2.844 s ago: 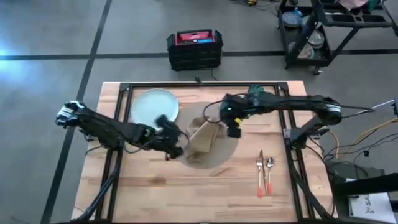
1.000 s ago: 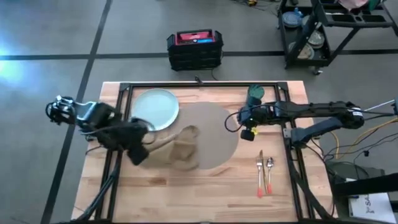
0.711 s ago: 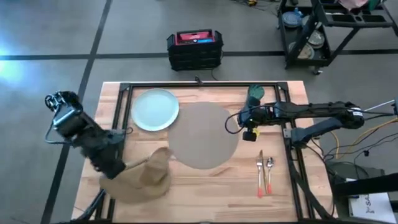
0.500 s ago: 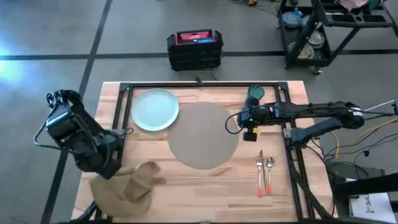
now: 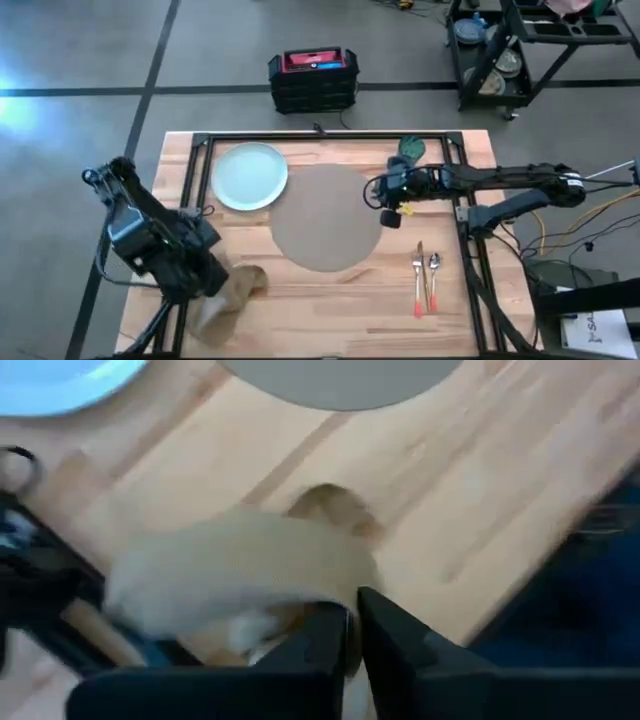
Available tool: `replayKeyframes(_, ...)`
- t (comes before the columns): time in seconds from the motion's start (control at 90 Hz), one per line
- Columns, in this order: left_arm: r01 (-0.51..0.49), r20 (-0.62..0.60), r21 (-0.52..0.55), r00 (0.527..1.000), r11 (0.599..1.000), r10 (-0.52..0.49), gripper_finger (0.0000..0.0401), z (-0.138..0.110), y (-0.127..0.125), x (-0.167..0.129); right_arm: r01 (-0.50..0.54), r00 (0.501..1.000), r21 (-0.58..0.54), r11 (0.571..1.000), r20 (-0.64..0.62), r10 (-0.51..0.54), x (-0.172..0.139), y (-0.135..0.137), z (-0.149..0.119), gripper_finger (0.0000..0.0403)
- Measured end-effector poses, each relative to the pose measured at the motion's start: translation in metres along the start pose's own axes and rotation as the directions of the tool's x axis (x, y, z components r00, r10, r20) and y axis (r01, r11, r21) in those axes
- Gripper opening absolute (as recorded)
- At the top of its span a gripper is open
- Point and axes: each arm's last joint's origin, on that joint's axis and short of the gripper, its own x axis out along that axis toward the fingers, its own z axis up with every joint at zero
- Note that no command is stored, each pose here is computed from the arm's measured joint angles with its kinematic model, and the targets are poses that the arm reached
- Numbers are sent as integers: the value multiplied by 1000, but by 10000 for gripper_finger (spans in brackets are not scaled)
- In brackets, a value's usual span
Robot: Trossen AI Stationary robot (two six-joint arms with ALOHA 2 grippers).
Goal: Set table place
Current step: Remove the table napkin from the table mat
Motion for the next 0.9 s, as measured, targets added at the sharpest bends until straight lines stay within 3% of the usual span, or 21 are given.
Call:
replayKeyframes(0.067, -12, -2, 30, 1000, 999, 12, 52, -6, -6, 21, 0, 1000, -23, 1000, 11, 0, 1, 0, 1, 135)
replayKeyframes(0.133, 39, -34, 30, 999, 999, -38, 85, -9, -13, 42, -17, 1000, -51, 999, 10, 18, 1, 1, 1, 157)
replayKeyframes(0.3, 129, -278, 17, 953, 992, -119, 196, -19, -16, 94, -54, 998, -120, 991, 20, 57, 2, 3, 4, 191)
replayKeyframes(0.4, 15, -470, 3, 883, 1000, -12, 256, -24, 1, 118, -48, 998, -105, 993, 44, 53, -2, 2, 9, 198)
replayKeyframes(0.478, -61, -507, -14, 861, 998, 46, 281, -26, 11, 128, -7, 998, -82, 997, 59, 11, -4, 0, 13, 198)
replayKeyframes(0.622, -25, -348, -26, 937, 999, 15, 287, -16, 13, 132, 61, 995, -42, 997, 76, -57, -4, -3, 16, 189)
replayKeyframes(0.744, 109, -74, 33, 992, 994, -106, 273, 4, 2, 118, 61, 997, 19, 998, 51, -62, 7, -3, 16, 177)
replayKeyframes(0.833, 195, 189, 136, 957, 971, -219, 260, 21, -11, 107, 60, 998, 19, 998, 19, -60, 17, -1, 15, 165)
replayKeyframes(0.9, 257, 282, 219, 907, 941, -314, 250, 34, -23, 106, 58, 998, 13, 998, -14, -57, 26, 0, 13, 155)
